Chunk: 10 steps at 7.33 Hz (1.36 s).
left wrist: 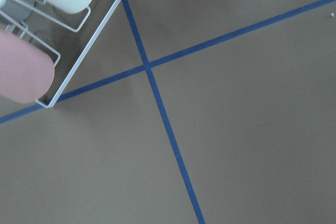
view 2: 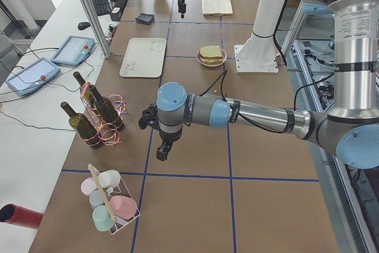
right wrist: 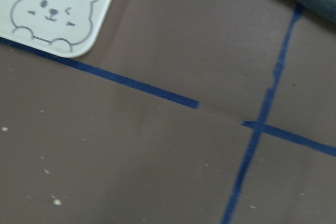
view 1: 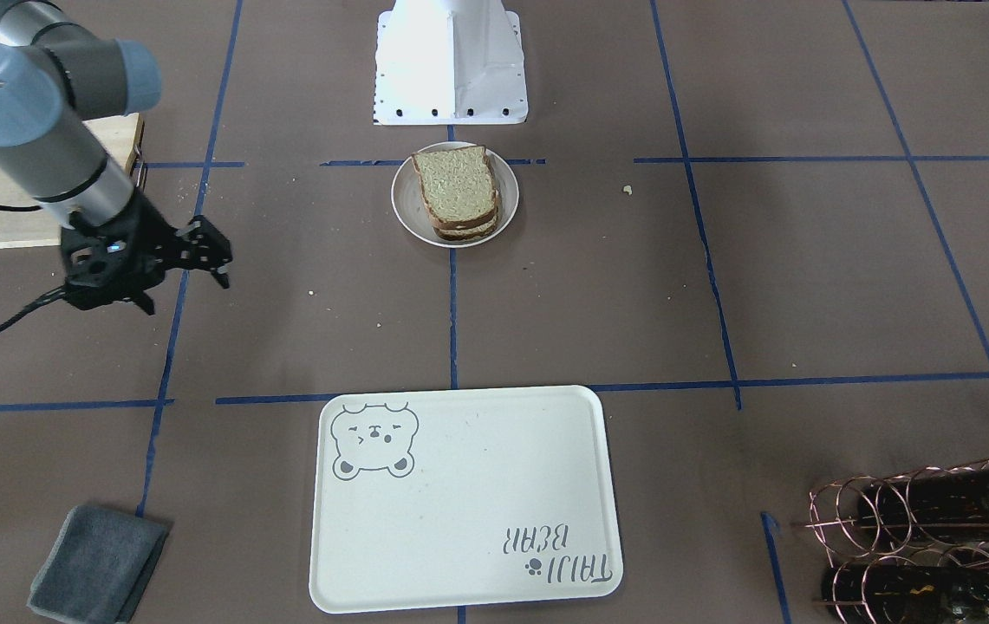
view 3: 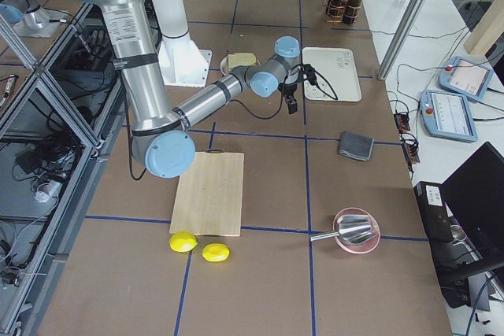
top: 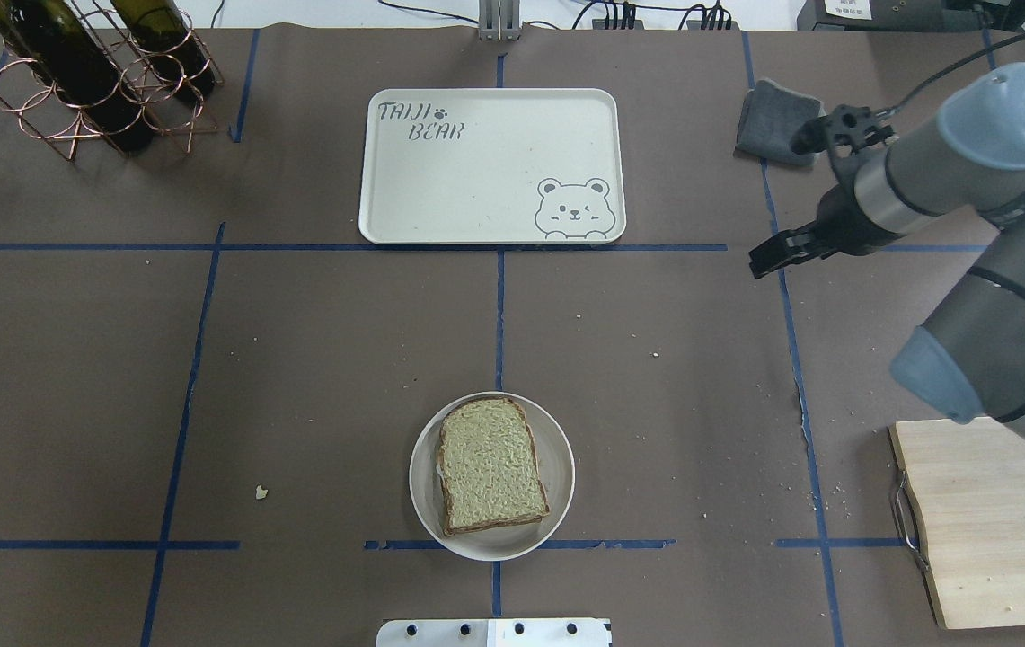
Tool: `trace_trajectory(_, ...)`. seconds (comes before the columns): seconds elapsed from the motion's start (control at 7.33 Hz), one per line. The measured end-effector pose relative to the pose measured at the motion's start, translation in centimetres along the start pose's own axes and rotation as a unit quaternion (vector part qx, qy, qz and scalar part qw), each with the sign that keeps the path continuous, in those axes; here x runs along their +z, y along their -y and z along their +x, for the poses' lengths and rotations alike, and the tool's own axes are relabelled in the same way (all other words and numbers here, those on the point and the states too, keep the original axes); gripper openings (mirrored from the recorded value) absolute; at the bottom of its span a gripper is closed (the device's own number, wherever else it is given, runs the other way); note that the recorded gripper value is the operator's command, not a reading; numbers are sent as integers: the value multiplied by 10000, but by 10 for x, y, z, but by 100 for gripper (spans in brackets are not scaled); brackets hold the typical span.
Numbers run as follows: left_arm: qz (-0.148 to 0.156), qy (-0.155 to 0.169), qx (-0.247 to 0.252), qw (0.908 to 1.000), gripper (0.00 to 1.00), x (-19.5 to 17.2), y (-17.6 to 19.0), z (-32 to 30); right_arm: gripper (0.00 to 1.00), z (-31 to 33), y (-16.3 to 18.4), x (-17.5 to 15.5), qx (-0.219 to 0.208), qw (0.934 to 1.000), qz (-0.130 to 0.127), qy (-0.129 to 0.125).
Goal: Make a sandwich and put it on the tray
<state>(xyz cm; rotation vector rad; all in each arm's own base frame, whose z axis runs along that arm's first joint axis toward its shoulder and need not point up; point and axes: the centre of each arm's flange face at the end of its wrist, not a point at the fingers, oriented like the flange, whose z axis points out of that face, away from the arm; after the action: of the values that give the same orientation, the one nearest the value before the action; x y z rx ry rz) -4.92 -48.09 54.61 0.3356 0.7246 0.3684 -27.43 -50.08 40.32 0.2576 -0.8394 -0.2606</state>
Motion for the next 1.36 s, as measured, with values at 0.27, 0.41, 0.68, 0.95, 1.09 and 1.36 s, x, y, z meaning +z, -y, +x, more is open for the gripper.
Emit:
trace_trajectory(0.27,671,108,600,9959,100,-29,43,20,100,129,-47,-33,-5,9997,-154,-210)
trace_trajectory(0.41,1079,64,806,9909,100,-42,57,33,100,186,-83,-52,84,9996,-226,-173)
trace_trajectory(0.68,1448,-502,587,9864,100,-49,79,66,100,274,-156,-90,405,9986,-189,-275)
trace_trajectory(0.95,1421,-1052,723,9816,100,-38,99,135,100,323,-198,-119,416,9977,-325,-427)
trace_trajectory(1.09,1336,-1406,868,9772,100,-29,104,176,100,340,-212,-129,400,9966,-481,-539)
trace_trajectory(1.36,963,-1799,564,9773,100,4,107,256,100,362,-244,-128,521,9918,-852,-798)
